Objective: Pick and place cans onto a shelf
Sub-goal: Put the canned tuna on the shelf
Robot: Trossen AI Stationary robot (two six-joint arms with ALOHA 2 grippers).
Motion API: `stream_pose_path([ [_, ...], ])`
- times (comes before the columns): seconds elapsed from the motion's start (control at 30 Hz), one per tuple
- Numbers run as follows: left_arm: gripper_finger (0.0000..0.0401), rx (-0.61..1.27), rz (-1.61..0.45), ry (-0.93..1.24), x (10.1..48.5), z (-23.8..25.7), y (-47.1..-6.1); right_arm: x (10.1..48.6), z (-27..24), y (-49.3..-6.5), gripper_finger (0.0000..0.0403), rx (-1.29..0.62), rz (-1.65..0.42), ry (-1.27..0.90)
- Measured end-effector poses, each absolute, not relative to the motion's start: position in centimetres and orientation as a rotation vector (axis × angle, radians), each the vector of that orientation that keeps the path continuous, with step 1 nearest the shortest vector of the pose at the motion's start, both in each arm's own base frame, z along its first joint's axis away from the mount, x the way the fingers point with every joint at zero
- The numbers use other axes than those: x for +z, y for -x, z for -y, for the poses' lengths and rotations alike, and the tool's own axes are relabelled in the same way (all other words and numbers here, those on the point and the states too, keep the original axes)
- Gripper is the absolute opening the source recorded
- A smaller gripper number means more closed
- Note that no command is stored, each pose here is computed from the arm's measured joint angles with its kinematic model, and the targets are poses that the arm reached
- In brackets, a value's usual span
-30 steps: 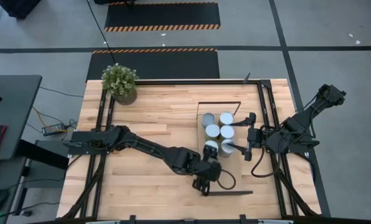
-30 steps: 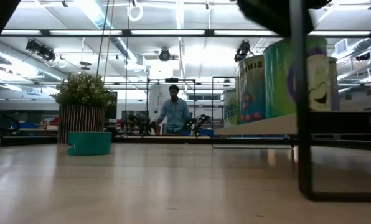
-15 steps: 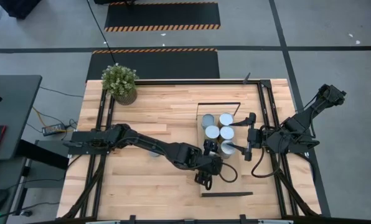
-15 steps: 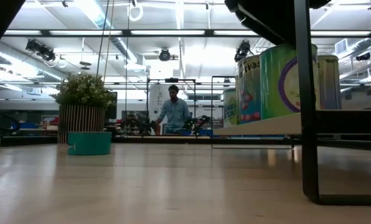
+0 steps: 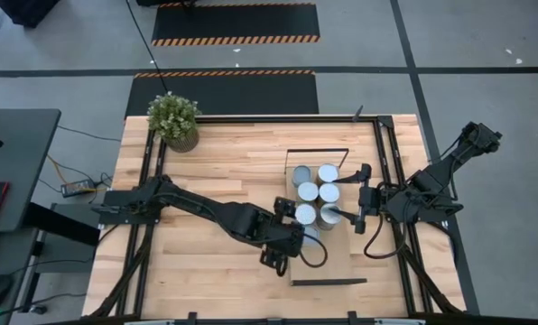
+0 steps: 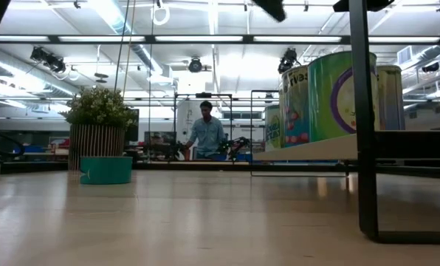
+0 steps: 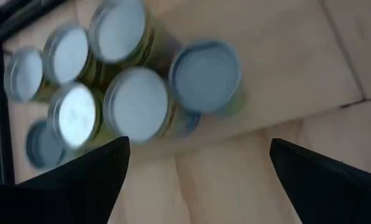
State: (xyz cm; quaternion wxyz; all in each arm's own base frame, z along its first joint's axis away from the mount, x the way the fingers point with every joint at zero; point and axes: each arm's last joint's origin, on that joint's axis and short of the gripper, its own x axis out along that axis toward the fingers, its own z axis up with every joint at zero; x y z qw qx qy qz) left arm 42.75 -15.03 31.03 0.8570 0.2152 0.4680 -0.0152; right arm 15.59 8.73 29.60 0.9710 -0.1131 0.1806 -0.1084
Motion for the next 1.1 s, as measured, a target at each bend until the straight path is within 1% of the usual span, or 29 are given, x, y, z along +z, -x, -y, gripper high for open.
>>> stream_pose_path([
  [0.13, 0.0393, 0.015, -1.102, -0.431, 30.4, 14.7, -41.7, 29.6, -8.8, -15.6, 0.0375, -0.214, -0.362, 0.227],
  [0.37, 0.0393, 0.229, -1.374, -0.288, 28.9, 12.7, -39.6, 29.6, -8.8, -15.6, 0.0375, -0.215, -0.358, 0.219],
  [0.5, 0.0393, 0.286, -1.443, -0.228, 27.3, 13.0, -38.9, 29.7, -8.9, -15.6, 0.0375, -0.214, -0.351, 0.214],
  [0.6, 0.0393, 0.321, -1.502, -0.254, 25.7, 13.4, -38.2, 29.7, -8.9, -15.6, 0.0375, -0.214, -0.351, 0.215],
  [0.8, 0.0393, 0.267, -1.686, -0.385, 20.7, 14.2, -36.1, 29.7, -8.9, -15.6, 0.0375, -0.213, -0.351, 0.220],
  [0.87, 0.0393, 0.222, -1.782, -0.402, 19.5, 14.4, -35.0, 29.7, -8.9, -15.6, 0.0375, -0.214, -0.351, 0.218],
  [0.93, 0.0393, 0.185, -1.830, -0.394, 19.0, 14.5, -34.0, 29.7, -8.9, -15.6, 0.0375, -0.215, -0.351, 0.214],
  [1.0, 0.0393, 0.160, -1.823, -0.351, 19.1, 14.1, -32.9, 29.7, -8.9, -15.6, 0.0375, -0.215, -0.350, 0.210],
  [1.1, 0.0393, 0.186, -1.763, -0.276, 19.5, 13.0, -31.2, 29.7, -8.9, -15.6, 0.0375, -0.215, -0.349, 0.209],
])
